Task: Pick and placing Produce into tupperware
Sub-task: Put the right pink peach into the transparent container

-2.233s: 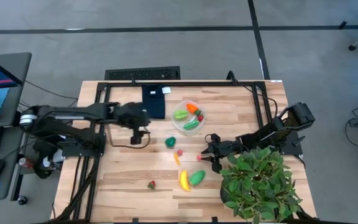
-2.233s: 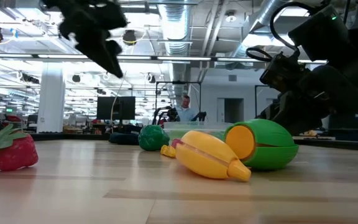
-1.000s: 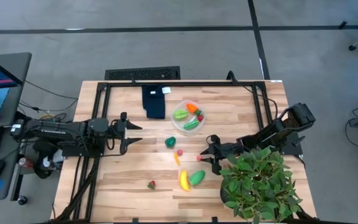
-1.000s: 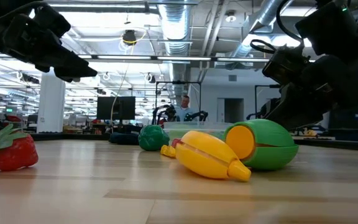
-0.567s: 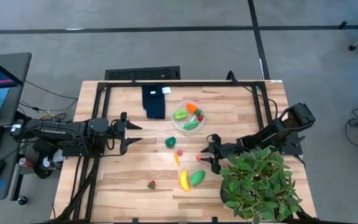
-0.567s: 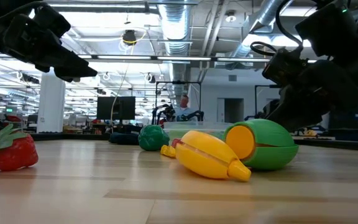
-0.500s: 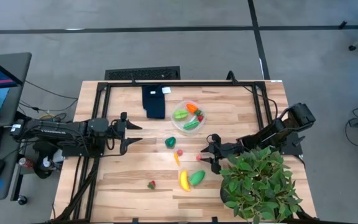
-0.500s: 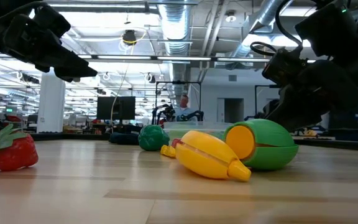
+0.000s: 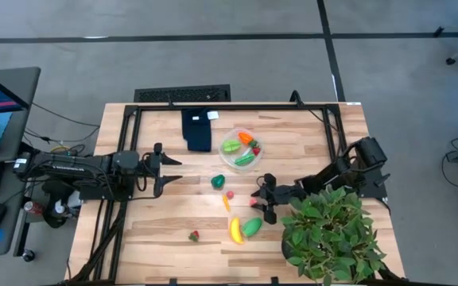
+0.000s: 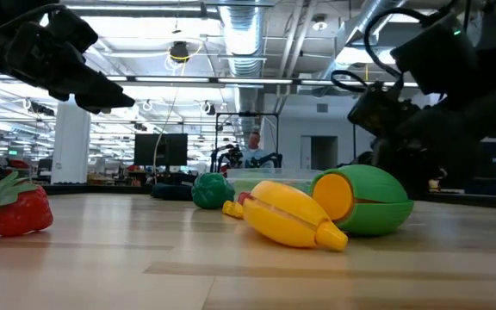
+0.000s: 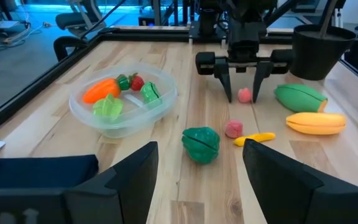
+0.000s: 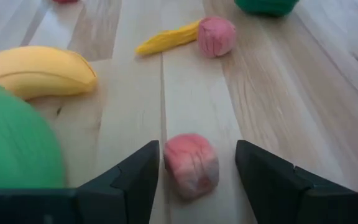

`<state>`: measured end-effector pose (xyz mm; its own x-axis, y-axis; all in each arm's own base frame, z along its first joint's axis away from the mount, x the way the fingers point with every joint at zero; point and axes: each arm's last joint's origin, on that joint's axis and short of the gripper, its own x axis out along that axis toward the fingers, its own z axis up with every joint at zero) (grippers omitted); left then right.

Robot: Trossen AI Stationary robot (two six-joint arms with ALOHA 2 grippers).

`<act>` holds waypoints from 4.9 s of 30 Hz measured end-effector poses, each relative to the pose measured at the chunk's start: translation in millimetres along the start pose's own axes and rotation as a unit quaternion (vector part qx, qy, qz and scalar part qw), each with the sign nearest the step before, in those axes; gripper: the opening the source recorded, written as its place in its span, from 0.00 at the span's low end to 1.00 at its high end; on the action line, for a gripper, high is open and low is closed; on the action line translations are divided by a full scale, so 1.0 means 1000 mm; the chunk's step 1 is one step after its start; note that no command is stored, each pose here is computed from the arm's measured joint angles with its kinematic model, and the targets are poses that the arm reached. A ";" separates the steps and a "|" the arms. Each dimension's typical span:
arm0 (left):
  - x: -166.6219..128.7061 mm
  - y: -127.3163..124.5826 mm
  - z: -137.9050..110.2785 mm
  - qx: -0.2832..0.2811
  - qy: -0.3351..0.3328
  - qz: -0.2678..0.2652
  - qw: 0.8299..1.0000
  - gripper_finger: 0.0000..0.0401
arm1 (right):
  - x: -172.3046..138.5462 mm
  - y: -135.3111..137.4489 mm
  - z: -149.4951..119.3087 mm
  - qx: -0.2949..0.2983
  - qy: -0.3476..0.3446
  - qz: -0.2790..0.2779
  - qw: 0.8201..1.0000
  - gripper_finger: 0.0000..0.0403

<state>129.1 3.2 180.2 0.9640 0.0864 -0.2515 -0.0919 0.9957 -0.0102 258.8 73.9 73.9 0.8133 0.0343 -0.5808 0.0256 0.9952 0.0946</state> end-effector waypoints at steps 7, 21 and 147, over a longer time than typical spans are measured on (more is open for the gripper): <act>0.000 0.000 -0.002 0.005 0.009 0.007 1.000 0.57 | 0.002 -0.003 0.004 0.003 0.005 0.015 1.000 0.48; 0.000 0.000 -0.002 0.006 0.009 0.007 1.000 0.57 | 0.001 -0.004 0.004 0.001 0.009 0.013 1.000 0.33; 0.000 0.000 -0.002 0.013 0.008 0.007 1.000 0.57 | -0.051 -0.115 0.095 -0.113 -0.104 -0.176 0.972 0.23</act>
<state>128.6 3.6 178.7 0.9582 0.1006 -0.2676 -0.0993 0.9949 0.0183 269.9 -51.3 169.3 0.8779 -0.3082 -0.3665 0.2144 0.9374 -0.2745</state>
